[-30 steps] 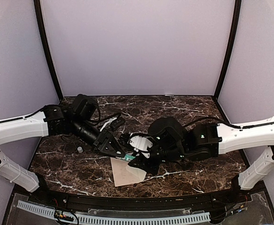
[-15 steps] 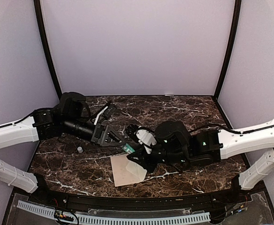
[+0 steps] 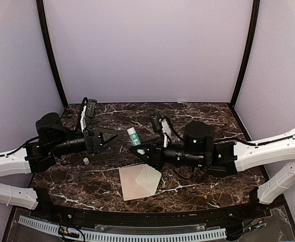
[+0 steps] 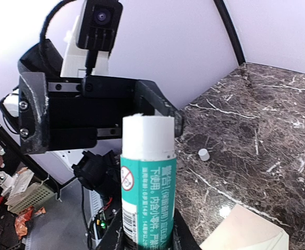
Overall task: Place the letter into the envelope and seal it
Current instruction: Unscrew the solid glue.
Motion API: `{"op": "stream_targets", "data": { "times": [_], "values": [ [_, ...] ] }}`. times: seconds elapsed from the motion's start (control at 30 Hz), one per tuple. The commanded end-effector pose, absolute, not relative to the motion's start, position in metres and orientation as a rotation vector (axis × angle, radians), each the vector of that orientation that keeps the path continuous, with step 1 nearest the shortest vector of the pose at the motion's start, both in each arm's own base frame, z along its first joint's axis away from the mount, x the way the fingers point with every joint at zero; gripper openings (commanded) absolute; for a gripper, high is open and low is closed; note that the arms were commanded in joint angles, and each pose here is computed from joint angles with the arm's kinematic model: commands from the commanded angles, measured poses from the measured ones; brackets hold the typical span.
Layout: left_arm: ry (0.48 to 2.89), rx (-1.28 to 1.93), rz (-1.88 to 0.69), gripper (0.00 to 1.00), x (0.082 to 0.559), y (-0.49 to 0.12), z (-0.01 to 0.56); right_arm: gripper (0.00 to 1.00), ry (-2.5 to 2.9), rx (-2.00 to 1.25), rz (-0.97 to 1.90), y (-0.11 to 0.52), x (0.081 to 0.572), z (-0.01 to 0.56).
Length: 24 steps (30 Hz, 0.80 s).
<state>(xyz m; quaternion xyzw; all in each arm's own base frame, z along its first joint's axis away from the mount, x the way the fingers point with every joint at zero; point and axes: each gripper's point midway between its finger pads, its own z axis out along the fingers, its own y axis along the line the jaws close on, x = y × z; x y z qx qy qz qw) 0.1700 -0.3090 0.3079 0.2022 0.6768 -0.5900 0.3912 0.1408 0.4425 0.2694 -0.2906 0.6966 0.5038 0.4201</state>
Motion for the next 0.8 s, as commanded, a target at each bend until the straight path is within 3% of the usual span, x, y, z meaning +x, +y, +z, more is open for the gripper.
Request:
{"op": "stream_targets", "data": {
  "times": [0.0,0.2,0.67,0.77],
  "values": [
    [1.571,0.506,-1.577,0.87,0.166,-0.317,0.337,0.0,1.584,-0.732,1.451,0.442,0.126,0.315],
    [1.546,0.548,-1.61,0.82,0.16,-0.331,0.344,0.0,1.544,-0.722,1.521,0.44,0.121,0.321],
    [1.521,0.584,-1.687,0.45,0.15,-0.349,0.349,0.0,1.554,-0.716,1.55,0.443,0.124,0.318],
    [1.509,0.575,-1.7,0.4,0.15,-0.348,0.352,0.0,1.558,-0.715,1.548,0.443,0.124,0.317]
  ]
}}
